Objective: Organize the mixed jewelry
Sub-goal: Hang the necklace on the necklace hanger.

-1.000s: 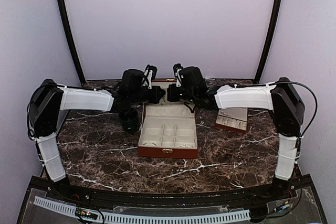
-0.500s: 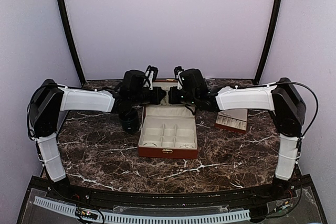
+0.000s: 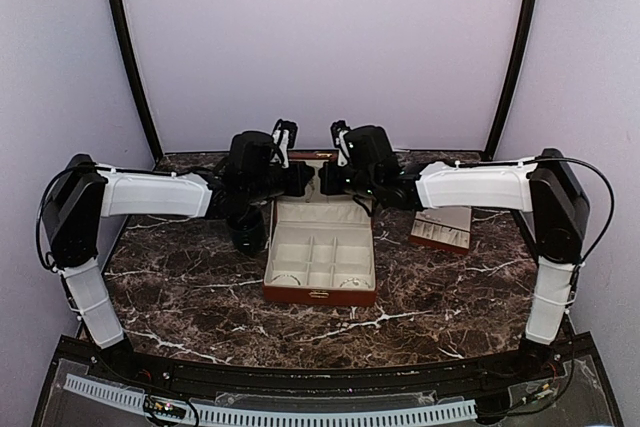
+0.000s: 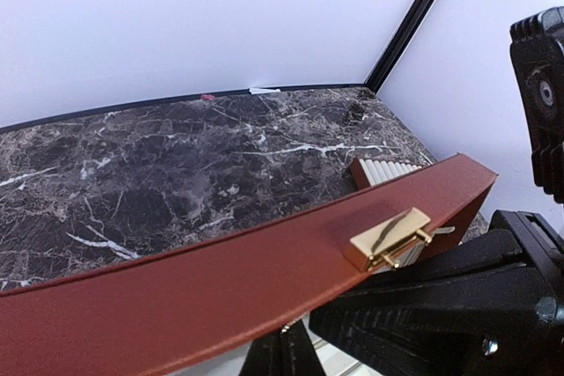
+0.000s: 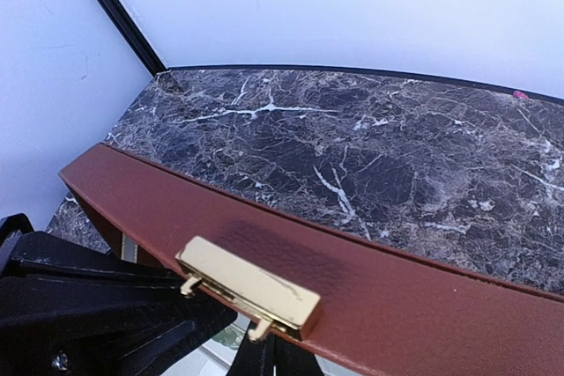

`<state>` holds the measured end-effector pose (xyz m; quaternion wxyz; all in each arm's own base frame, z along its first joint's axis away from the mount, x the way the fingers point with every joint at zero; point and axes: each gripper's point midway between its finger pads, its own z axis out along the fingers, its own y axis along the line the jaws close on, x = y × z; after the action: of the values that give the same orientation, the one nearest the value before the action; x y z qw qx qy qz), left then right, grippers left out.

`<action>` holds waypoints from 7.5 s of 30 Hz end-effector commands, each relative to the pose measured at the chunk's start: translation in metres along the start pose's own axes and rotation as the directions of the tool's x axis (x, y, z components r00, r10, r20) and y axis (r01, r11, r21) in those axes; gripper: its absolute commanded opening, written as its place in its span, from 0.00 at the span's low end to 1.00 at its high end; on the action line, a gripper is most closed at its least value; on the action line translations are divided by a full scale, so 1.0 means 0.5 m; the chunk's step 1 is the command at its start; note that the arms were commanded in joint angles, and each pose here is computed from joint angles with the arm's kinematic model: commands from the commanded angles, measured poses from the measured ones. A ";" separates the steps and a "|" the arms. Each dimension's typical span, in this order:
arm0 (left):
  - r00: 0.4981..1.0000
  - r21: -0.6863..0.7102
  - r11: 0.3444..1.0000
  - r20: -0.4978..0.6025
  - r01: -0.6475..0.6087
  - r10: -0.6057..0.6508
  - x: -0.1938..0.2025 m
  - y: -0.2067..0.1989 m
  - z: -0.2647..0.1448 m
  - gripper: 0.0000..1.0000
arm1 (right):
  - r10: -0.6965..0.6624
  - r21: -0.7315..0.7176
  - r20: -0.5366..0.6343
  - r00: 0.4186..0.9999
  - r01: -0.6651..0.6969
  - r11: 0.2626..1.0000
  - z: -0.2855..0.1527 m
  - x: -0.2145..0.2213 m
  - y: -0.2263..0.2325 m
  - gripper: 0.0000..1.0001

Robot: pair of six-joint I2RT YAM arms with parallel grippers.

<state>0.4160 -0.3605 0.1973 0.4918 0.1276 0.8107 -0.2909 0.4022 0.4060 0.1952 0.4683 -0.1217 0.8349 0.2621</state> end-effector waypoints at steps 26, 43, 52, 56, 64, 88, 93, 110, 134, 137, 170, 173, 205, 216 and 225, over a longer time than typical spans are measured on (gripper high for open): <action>0.999 -0.031 0.998 0.008 0.053 -0.053 -0.020 0.002 0.008 0.00 | 0.070 0.074 -0.037 0.997 -0.067 0.995 0.015 -0.034 0.005 0.00; 0.997 -0.022 0.998 -0.036 0.067 -0.068 0.012 0.005 0.025 0.00 | 0.085 0.098 -0.096 0.992 -0.076 0.992 0.027 0.002 -0.010 0.00; 0.996 -0.025 0.997 -0.047 0.071 -0.072 0.026 0.010 0.025 0.00 | 0.095 0.107 -0.123 0.988 -0.082 0.991 0.025 0.026 -0.021 0.00; 0.996 -0.023 0.997 -0.050 0.072 -0.073 0.030 0.010 0.025 0.00 | 0.095 0.102 -0.120 0.988 -0.083 0.991 0.023 0.025 -0.019 0.00; 0.999 0.045 0.998 0.027 0.033 -0.034 -0.012 -0.017 -0.005 0.00 | 0.072 -0.018 -0.048 0.996 -0.073 0.997 -0.010 -0.019 0.020 0.00; 0.975 0.385 0.896 0.107 -0.221 0.195 0.006 -0.085 -0.160 0.55 | -0.148 -0.384 0.003 0.989 0.138 0.913 -0.083 -0.032 0.081 0.00; 0.968 0.422 0.871 0.120 -0.252 0.221 0.009 -0.089 -0.142 0.47 | -0.146 -0.427 -0.013 0.989 0.127 0.895 -0.093 -0.020 0.079 0.00; 0.964 0.409 0.873 0.097 -0.265 0.247 0.023 -0.078 -0.070 0.21 | -0.131 -0.449 -0.019 0.991 0.108 0.887 -0.113 -0.019 0.084 0.00; 0.970 0.391 0.891 0.169 -0.231 0.177 -0.005 -0.075 -0.057 0.00 | -0.093 -0.409 0.052 0.994 0.107 0.906 -0.125 -0.015 0.054 0.16; 0.972 0.374 0.902 0.167 -0.215 0.162 -0.010 -0.069 -0.062 0.00 | -0.091 -0.394 0.085 0.992 0.117 0.911 -0.127 -0.005 0.039 0.36; 0.976 0.344 0.917 0.153 -0.202 0.157 -0.026 -0.065 -0.077 0.00 | -0.211 -0.309 0.151 0.966 0.249 0.918 0.004 0.062 0.037 0.24; 0.975 0.344 0.917 0.154 -0.203 0.158 -0.028 -0.066 -0.078 0.00 | -0.220 -0.296 0.149 0.964 0.256 0.920 0.010 0.064 0.033 0.22; 0.999 0.144 0.989 0.030 -0.032 0.028 -0.022 0.004 -0.039 0.00 | -0.002 -0.310 0.212 0.977 0.069 0.948 -0.069 -0.018 0.021 0.00; 0.999 0.146 0.989 0.020 -0.037 0.034 -0.022 -0.013 -0.025 0.00 | 0.028 -0.252 0.180 0.983 0.019 0.968 -0.045 -0.037 0.008 0.00; 0.999 0.149 0.988 0.012 -0.032 0.030 -0.020 -0.017 -0.018 0.00 | 0.036 -0.226 0.158 0.987 0.001 0.974 -0.030 -0.036 0.001 0.00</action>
<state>0.4102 -0.3543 0.2014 0.4852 0.1754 0.7891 -0.3335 0.3910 0.3984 0.2097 0.5075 -0.1594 0.7605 0.3724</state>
